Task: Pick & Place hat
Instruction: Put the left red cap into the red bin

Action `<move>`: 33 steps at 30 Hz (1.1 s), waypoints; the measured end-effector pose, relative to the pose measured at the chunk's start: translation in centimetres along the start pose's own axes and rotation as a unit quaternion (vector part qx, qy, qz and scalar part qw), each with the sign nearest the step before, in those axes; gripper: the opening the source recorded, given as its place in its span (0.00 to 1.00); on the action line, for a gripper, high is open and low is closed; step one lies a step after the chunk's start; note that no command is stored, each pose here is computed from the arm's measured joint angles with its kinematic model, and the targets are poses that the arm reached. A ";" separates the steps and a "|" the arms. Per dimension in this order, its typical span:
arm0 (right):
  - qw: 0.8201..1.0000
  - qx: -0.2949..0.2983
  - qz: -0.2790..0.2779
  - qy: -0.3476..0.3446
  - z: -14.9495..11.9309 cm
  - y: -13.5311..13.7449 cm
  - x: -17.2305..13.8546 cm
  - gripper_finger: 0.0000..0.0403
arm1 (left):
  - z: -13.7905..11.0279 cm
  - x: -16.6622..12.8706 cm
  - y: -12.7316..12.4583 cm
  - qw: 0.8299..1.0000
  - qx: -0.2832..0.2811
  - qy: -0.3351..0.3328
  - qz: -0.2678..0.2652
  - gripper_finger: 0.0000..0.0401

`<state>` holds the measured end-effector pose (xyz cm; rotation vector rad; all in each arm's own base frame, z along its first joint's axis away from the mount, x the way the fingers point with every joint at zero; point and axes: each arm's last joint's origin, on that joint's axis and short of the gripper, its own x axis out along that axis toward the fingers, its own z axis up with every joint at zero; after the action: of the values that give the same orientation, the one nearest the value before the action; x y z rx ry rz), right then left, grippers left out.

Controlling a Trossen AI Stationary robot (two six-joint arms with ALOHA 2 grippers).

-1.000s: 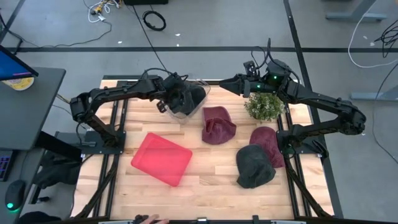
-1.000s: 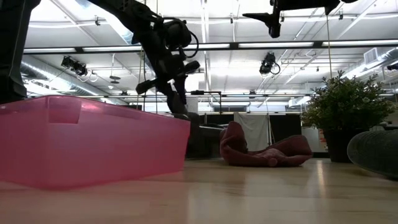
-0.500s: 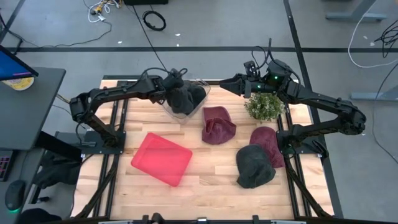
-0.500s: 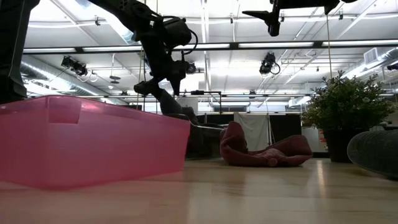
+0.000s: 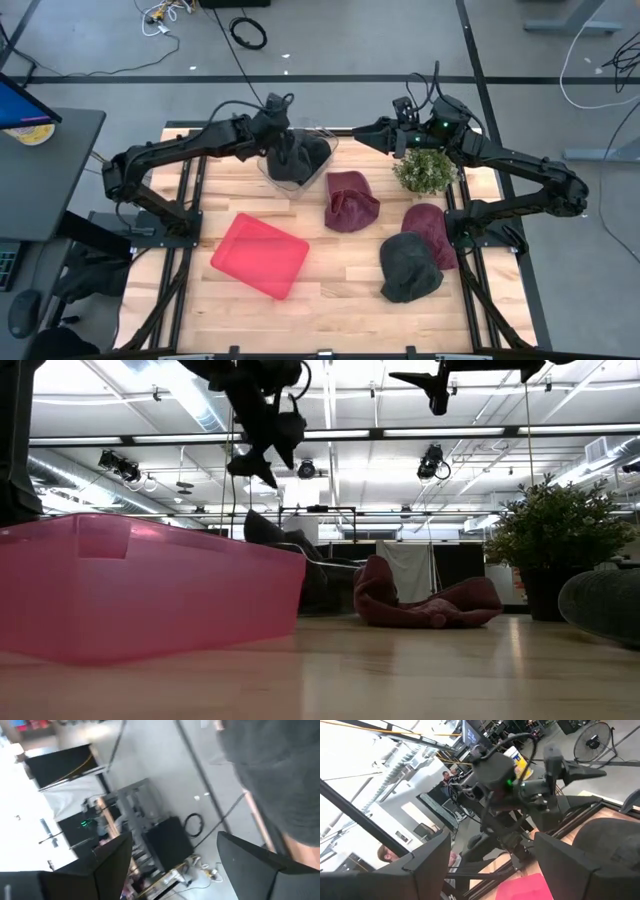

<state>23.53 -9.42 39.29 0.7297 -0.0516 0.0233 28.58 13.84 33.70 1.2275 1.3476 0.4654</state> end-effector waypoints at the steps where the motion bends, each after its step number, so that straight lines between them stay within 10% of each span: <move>1: 1.000 -0.001 0.002 0.002 0.0 0.0 0.0 0.72 | 0.0 -0.3 0.4 1.000 -0.009 0.009 0.011 0.74; 10: 0.994 0.007 0.065 0.082 -0.6 0.5 -0.4 0.72 | 0.9 -5.6 3.5 0.970 -0.235 -0.010 0.060 0.74; 17: 0.990 0.002 -0.005 0.142 -2.0 0.1 -2.1 0.72 | 1.3 -10.7 5.9 0.824 -0.508 -0.226 -0.112 0.74; 22: 0.972 -0.011 -0.132 0.196 -4.0 -0.8 -3.0 0.72 | 2.0 -12.3 5.9 0.756 -0.504 -0.332 -0.252 0.74; 33: 0.921 -0.017 -0.261 0.287 -8.5 -0.5 -2.2 0.72 | 3.5 -14.1 4.5 0.739 -0.468 -0.356 -0.328 0.74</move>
<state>21.69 -4.13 32.55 0.6602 0.7053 -0.2735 29.86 2.17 43.41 -0.0095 0.6045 0.0763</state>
